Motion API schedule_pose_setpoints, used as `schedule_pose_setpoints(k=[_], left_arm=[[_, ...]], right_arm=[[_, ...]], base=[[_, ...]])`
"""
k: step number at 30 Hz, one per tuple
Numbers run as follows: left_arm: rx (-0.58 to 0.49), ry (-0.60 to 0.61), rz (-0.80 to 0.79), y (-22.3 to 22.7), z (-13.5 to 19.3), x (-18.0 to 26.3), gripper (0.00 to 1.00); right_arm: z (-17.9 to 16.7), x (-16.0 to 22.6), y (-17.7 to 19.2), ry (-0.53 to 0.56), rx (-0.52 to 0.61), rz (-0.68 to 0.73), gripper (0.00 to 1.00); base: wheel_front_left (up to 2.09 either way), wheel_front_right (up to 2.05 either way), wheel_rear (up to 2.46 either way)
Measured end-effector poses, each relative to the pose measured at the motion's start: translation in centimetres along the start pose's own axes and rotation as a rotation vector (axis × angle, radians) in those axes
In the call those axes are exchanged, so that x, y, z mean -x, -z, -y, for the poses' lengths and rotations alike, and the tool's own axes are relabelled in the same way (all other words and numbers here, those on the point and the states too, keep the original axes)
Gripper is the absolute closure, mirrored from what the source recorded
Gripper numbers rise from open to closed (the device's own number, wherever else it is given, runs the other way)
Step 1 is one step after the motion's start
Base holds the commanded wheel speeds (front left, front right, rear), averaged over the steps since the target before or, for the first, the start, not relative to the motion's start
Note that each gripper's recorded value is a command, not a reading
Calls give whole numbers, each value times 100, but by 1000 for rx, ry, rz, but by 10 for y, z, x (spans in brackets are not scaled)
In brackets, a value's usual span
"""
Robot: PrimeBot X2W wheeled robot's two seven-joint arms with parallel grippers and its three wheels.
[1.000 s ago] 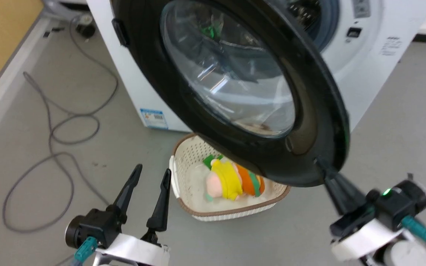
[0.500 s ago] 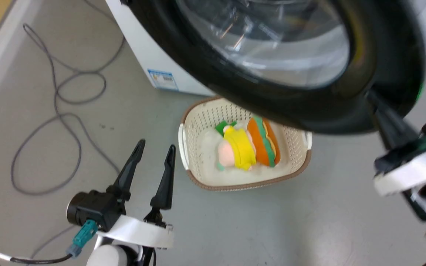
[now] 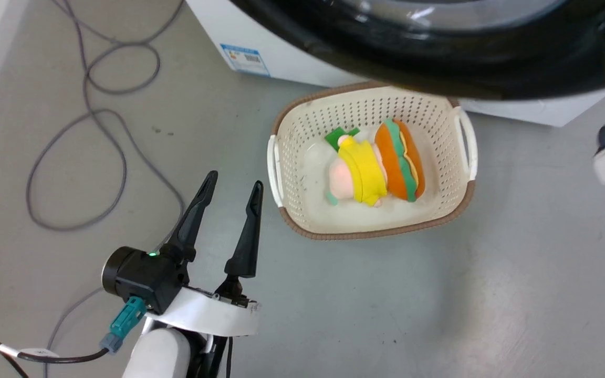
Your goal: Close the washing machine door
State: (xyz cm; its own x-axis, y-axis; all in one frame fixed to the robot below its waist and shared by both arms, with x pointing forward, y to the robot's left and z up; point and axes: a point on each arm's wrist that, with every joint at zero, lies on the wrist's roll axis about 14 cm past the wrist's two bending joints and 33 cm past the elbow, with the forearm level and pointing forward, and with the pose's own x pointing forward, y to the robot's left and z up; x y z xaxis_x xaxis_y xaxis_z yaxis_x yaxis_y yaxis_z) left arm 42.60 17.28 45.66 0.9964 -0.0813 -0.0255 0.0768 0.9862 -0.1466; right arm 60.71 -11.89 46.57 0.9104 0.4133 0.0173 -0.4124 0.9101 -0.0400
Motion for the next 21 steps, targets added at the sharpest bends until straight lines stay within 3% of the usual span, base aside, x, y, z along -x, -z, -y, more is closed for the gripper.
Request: schedule_pose_setpoints(k=[9, 21], left_arm=[[-9, -13, -13, 5, -5, -3, 0], [0, -40, 31, -11, -13, -1, 0]], right_arm=[[30, -25, 4, 72, -8, -25, 100], [39, -16, -7, 115, -22, -24, 100]], base=[[0, 0, 0], [0, 0, 0]])
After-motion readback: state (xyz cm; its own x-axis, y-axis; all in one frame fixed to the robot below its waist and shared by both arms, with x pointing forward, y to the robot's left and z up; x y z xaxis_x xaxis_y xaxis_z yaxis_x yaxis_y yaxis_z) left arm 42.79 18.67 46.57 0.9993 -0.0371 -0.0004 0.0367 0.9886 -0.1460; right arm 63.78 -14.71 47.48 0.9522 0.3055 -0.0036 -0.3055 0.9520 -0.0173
